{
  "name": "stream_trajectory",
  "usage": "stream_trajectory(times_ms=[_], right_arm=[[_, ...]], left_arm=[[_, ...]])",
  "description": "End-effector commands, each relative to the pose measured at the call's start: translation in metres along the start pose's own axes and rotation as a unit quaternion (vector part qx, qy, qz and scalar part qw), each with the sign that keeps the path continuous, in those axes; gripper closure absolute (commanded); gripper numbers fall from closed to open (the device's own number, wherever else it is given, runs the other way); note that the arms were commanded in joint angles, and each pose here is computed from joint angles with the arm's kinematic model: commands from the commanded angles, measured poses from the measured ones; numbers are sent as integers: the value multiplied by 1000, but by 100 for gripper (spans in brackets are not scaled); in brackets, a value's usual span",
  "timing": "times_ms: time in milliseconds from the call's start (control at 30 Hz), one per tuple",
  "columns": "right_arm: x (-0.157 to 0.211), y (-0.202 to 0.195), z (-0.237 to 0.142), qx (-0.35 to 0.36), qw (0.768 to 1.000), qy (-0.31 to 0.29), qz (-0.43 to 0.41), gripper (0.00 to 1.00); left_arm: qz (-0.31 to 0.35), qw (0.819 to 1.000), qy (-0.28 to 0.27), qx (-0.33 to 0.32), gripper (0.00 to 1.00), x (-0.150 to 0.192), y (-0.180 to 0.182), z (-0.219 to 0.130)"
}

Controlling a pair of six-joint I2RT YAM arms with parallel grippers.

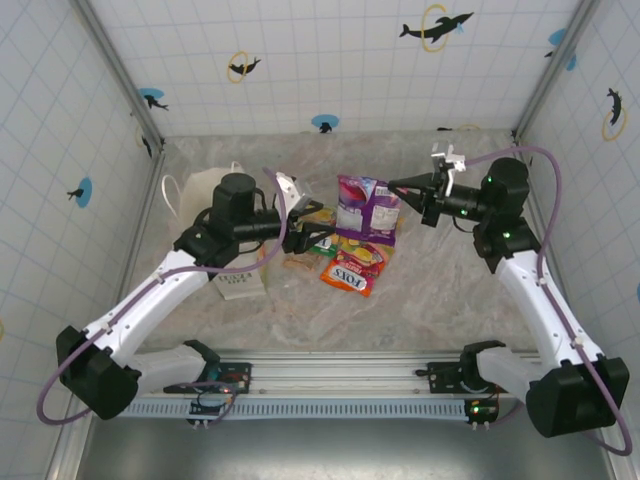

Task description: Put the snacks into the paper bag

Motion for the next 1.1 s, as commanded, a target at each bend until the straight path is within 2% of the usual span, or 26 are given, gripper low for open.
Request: stream_trajectory(times_ms=[0,333,533,600,700,933,1067], right_arm=[[-8,24,-6,-50,998,-15,-45,100],[-10,40,-2,-107,993,-13,-57,100],[-8,39,3,-113,992,-12,-53,100],[-7,38,4,-114,992,-12,-51,100],[-7,35,5,-103,993,-18,-51,100],[-4,32,9,-102,993,-21,-47,100],[-2,31,10,-104,993,-20,-45,100]], left_arm=[[29,999,-33,16,31,-8,1,4],[37,995,-71,67,33,-15,2,15],[46,989,-82,117,34,-18,-4,20],[59,982,-88,153,39,-20,-11,20],[74,978,-95,172,47,-23,-19,20],[80,977,-112,163,61,-29,-23,16],[72,979,-114,150,73,-33,-21,16]])
Point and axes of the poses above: each hand's point on the last joint's axis, 136 mm out from that joint toward the fingers, its own z axis out along the fingers, its own y axis along the line the jaws close on, x = y × z, the point moved 9 cm from there along -z, back along the fingers, and after that the axes turned 10 degrees about z, right-handed, at the moved point
